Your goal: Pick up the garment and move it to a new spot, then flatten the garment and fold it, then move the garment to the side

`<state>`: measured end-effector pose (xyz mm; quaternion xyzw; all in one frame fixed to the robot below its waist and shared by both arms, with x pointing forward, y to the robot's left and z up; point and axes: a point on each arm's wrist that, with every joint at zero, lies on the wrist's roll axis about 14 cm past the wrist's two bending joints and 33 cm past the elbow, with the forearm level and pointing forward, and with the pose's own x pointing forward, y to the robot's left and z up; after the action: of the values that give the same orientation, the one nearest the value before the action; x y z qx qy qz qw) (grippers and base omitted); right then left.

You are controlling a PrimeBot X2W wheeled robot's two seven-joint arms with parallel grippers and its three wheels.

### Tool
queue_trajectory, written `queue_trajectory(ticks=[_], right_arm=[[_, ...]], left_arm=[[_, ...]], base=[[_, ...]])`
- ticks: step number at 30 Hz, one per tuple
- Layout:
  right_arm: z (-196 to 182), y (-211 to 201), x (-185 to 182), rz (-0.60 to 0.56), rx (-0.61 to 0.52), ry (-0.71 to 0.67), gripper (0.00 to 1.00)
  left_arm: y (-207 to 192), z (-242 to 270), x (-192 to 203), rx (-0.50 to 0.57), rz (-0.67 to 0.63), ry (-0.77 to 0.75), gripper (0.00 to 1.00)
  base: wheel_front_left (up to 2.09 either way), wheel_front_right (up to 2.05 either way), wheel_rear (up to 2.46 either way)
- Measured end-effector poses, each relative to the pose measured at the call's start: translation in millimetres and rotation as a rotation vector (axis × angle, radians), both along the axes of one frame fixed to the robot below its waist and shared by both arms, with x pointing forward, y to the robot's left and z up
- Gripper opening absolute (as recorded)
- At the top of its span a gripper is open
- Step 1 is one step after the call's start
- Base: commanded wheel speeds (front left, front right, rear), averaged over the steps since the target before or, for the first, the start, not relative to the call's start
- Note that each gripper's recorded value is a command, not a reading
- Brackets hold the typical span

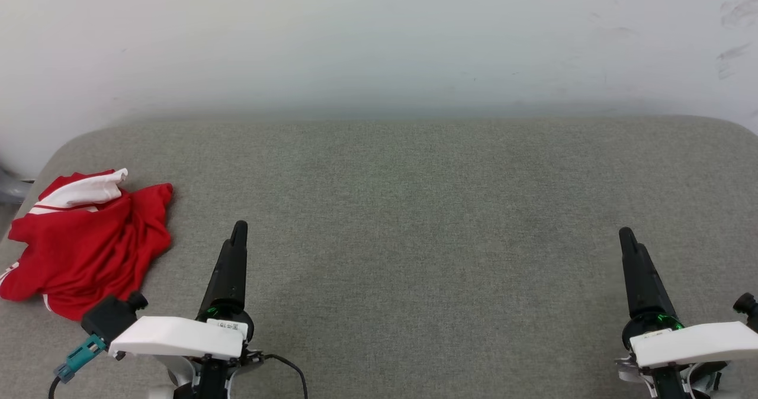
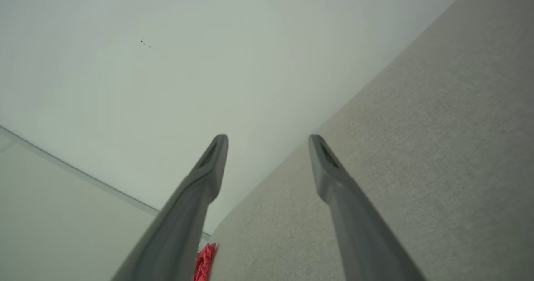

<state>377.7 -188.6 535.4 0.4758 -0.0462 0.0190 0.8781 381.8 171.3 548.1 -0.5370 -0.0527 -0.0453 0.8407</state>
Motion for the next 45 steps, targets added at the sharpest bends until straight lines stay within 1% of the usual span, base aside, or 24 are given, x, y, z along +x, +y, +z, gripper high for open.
queue_trajectory(ticks=[1,5,10,11,12,15,18,19,20,30,31,45], right_arm=[[-2.0,1.2,-1.4,0.0,-0.062,0.005,1.0],[-2.0,3.9,-1.7,0.006,-0.181,0.003,1.0],[-2.6,8.0,-2.3,0.022,-0.317,0.004,1.0],[-2.6,8.0,-2.3,0.022,-0.317,0.004,1.0],[-3.9,9.4,-3.0,0.028,-0.36,0.009,1.0],[-4.3,12.2,-3.5,0.037,-0.415,0.01,1.0],[-3.9,14.9,-3.8,0.045,-0.464,0.008,1.0],[-3.9,14.9,-3.8,0.045,-0.464,0.008,1.0],[-3.4,16.5,-4.2,0.05,-0.499,0.005,1.0],[-0.4,18.9,-6.2,0.053,-0.638,-0.004,1.0],[0.3,18.3,-6.8,0.048,-0.674,-0.005,1.0],[1.4,11.5,-8.9,0.017,-0.815,0.002,1.0]], left_arm=[[-1.7,0.8,-0.2,0.049,0.001,-0.005,1.0],[-4.6,1.9,-0.6,0.141,0.004,-0.014,1.0],[-11.8,1.2,-1.2,0.269,-0.002,-0.024,1.0],[-11.8,1.2,-1.2,0.269,-0.002,-0.024,1.0],[-13.9,0.4,-1.4,0.3,-0.005,-0.026,1.0],[-13.5,-0.4,-1.7,0.359,-0.002,-0.03,1.0],[-14.0,-3.7,-2.4,0.428,-0.006,-0.028,1.0],[-14.0,-3.7,-2.4,0.428,-0.006,-0.028,1.0],[-14.0,-5.5,-3.0,0.475,-0.008,-0.028,1.0],[-13.9,-13.1,-5.0,0.657,-0.001,-0.028,1.0],[-12.3,-13.8,-5.1,0.705,0.011,-0.027,1.0],[-8.1,-12.2,-6.2,0.85,0.046,-0.049,1.0]], base=[[0.0,0.0,0.0],[0.0,0.0,0.0],[0.0,0.0,0.0],[0.0,0.0,0.0],[0.0,0.0,0.0],[0.0,0.0,0.0],[0.0,0.0,0.0],[0.0,0.0,0.0],[0.0,0.0,0.0],[0.0,0.0,0.0],[0.0,0.0,0.0],[0.0,0.0,0.0]])
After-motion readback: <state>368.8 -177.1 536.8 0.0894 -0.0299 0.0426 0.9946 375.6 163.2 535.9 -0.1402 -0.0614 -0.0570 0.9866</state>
